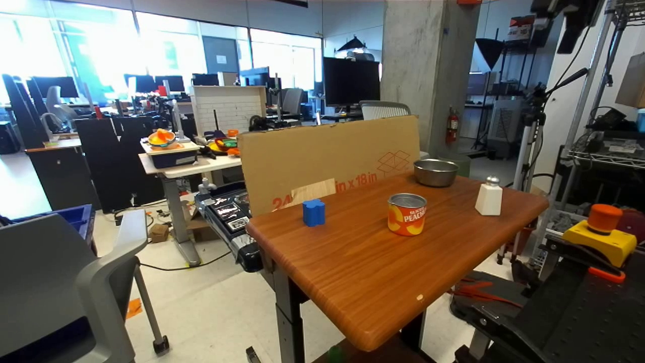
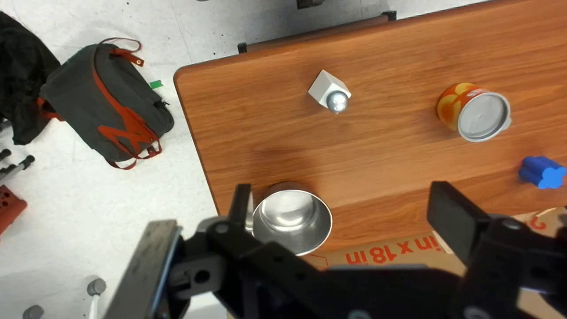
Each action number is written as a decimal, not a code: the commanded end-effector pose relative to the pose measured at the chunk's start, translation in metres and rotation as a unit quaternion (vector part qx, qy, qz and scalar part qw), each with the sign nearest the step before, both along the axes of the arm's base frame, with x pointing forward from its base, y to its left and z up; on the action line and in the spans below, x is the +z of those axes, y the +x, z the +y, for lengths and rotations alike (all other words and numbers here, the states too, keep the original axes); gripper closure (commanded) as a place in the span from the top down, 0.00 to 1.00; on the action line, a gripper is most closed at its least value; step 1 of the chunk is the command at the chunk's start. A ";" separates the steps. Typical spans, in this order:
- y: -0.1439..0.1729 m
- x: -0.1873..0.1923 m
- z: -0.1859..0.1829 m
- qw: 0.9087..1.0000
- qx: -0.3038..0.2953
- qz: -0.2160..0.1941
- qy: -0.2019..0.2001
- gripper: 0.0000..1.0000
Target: Move the silver bowl to the left
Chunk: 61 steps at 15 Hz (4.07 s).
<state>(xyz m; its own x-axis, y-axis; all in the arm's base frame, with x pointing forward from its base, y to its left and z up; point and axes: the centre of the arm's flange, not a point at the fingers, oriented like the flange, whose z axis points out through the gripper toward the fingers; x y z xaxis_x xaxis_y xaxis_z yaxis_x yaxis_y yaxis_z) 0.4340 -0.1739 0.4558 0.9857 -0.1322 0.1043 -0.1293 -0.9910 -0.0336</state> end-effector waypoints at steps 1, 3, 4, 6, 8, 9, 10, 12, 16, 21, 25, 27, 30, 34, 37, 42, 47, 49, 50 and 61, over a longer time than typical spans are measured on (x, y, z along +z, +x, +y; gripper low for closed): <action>0.083 -0.037 -0.014 0.999 -0.011 0.030 0.008 1.00; 0.113 -0.060 -0.014 0.999 -0.016 0.048 0.009 1.00; 0.128 -0.071 -0.014 0.998 -0.019 0.055 0.009 1.00; 0.160 -0.093 -0.015 0.997 -0.024 0.072 0.006 1.00; 0.189 -0.115 -0.014 0.996 -0.032 0.086 -0.003 1.00; 0.201 -0.124 -0.012 0.995 -0.034 0.091 -0.009 1.00; 0.212 -0.134 -0.010 0.995 -0.036 0.095 -0.011 1.00; 0.229 -0.153 -0.004 0.994 -0.038 0.106 -0.018 1.00; 0.254 -0.190 0.007 0.990 -0.042 0.134 -0.025 1.00; 0.272 -0.235 0.012 0.982 -0.046 0.176 -0.046 1.00; 0.279 -0.265 0.017 0.976 -0.044 0.203 -0.070 0.72; 0.281 -0.272 0.022 0.974 -0.038 0.210 -0.078 0.56; 0.282 -0.273 0.027 0.972 -0.030 0.220 -0.082 0.34; 0.278 -0.254 0.025 0.971 -0.033 0.227 -0.072 0.03; 0.272 -0.231 0.016 0.969 -0.036 0.239 -0.055 0.00; 0.270 -0.182 0.027 0.972 -0.025 0.227 -0.057 0.02; 0.270 -0.158 0.091 0.978 0.031 0.198 -0.055 0.02; 0.264 -0.162 0.123 0.978 0.060 0.193 -0.058 0.02; 0.261 -0.165 0.136 0.977 0.071 0.193 -0.059 0.02; 0.239 -0.239 0.218 0.957 0.169 0.203 -0.122 0.02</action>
<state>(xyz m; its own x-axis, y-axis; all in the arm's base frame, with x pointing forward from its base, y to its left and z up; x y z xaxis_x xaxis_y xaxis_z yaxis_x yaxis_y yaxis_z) 0.6867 0.0413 0.2251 0.9403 0.1400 -0.3103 0.1974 -0.9669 0.1617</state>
